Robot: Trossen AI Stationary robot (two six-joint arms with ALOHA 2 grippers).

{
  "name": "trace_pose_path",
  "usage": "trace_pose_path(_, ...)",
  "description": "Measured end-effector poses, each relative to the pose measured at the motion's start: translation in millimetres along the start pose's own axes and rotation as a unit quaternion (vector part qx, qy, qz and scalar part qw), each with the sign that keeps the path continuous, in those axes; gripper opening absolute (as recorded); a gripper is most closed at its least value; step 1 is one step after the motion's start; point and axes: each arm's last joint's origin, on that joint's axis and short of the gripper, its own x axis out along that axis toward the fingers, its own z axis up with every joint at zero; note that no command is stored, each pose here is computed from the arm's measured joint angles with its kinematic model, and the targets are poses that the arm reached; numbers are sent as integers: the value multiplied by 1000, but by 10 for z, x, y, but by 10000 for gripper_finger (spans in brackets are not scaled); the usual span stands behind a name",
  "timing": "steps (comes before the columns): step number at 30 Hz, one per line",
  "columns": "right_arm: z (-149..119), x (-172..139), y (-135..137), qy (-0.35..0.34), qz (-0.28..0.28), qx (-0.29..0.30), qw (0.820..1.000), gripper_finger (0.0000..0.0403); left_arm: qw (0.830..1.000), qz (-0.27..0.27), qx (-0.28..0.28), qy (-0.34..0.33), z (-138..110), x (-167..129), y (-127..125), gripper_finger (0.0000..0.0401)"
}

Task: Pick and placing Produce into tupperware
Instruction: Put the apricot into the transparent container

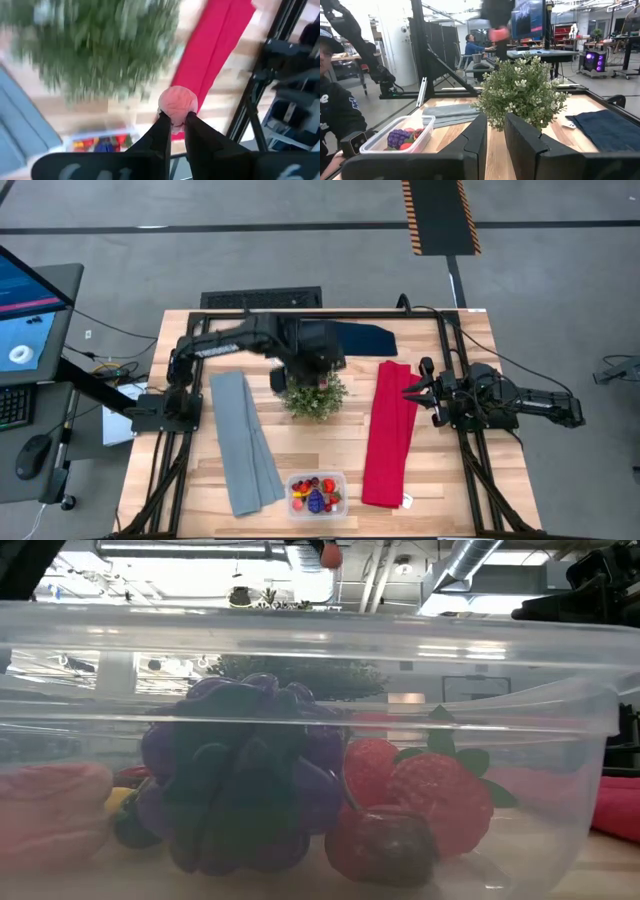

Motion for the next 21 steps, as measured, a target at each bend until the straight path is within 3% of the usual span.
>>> trace_pose_path(13, -1, 0, 0, 0, 0, 0, 1000, 92, 997, 51, -56, -25, -1232, 45, 512, 27)
trace_pose_path(18, 0, 0, 0, 0, 0, 0, 1000, 92, 997, 56, -46, -6, -1580, 222, 686, 27)
trace_pose_path(21, -1, 0, 0, 0, 0, 0, 1000, 92, 999, 30, -37, 22, -1739, 448, 711, 27)
